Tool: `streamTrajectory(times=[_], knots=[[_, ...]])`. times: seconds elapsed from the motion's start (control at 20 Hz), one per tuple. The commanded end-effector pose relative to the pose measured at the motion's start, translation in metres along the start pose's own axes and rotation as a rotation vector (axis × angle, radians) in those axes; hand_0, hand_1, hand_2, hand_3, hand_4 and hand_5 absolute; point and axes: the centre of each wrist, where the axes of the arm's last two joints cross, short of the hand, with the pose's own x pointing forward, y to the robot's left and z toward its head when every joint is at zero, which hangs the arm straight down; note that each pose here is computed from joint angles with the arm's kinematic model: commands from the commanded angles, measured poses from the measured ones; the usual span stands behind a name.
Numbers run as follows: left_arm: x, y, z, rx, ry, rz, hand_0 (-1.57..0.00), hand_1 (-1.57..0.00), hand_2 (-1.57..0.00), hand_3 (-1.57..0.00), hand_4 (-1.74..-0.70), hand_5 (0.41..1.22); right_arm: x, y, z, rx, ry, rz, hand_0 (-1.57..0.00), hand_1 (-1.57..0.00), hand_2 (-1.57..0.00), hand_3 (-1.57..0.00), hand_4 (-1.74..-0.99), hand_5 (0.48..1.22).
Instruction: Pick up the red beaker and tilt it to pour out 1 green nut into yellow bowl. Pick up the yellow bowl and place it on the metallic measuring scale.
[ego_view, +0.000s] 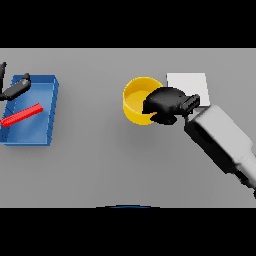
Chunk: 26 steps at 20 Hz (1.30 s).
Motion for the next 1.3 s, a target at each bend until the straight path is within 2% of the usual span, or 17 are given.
streamTrajectory(times=[0.0,0.15,0.25,0.4,0.6,0.9,1.0,1.15,1.25], knots=[[0.001,-0.002,0.0,-0.001,-0.008,0.004,0.0,0.0,0.0,0.0,-0.8,0.723,0.0,-0.003,0.003,-0.004,0.02,-0.007,-1.56,-1.56,-1.55,-1.29,-1.723,1.219],[0.007,0.004,0.001,0.004,-0.014,0.0,0.0,0.0,0.0,0.0,-0.8,0.723,0.002,-0.002,0.009,-0.001,0.024,-0.023,-1.57,-1.57,-1.56,-1.25,-1.72,1.219],[0.004,0.004,0.0,0.011,-0.018,-0.006,0.0,0.0,0.0,0.0,-0.8,0.723,-0.001,-0.009,0.017,-0.024,0.028,0.009,-1.57,-1.57,-1.56,-1.24,-1.719,1.22],[0.002,0.004,0.002,0.01,-0.015,0.005,0.0,0.0,0.0,0.0,-0.81,0.741,-0.018,-0.026,0.029,-0.075,0.086,0.027,-1.57,-1.57,-1.57,-1.33,-1.72,1.221],[0.008,0.003,0.007,0.01,-0.003,-0.016,0.0,0.0,0.0,0.0,-0.8,0.735,-0.047,-0.027,0.032,-0.114,0.179,0.008,-1.57,-1.57,-1.57,-1.24,-1.72,1.221],[0.007,0.007,0.013,0.017,0.02,-0.007,0.0,0.0,0.0,0.0,-0.83,0.769,-0.092,-0.016,0.034,-0.127,0.295,-0.084,-1.57,-1.57,-1.57,-1.18,-1.72,1.221],[0.007,0.006,0.013,0.017,0.026,-0.008,0.0,0.0,0.0,0.0,-0.83,0.774,-0.106,-0.006,0.035,-0.123,0.321,-0.1,-1.57,-1.57,-1.57,-1.17,-1.72,1.221],[0.007,0.008,0.011,0.022,0.039,-0.009,0.0,0.0,0.0,0.0,-0.82,0.763,-0.118,0.003,0.029,-0.125,0.37,-0.129,-1.57,-1.57,-1.57,-1.23,-1.722,1.221],[0.005,0.007,0.012,0.02,0.036,-0.011,0.0,0.0,0.0,0.0,-0.82,0.756,-0.129,0.015,0.026,-0.115,0.396,-0.145,-1.57,-1.57,-1.57,-1.31,-1.723,1.221]])
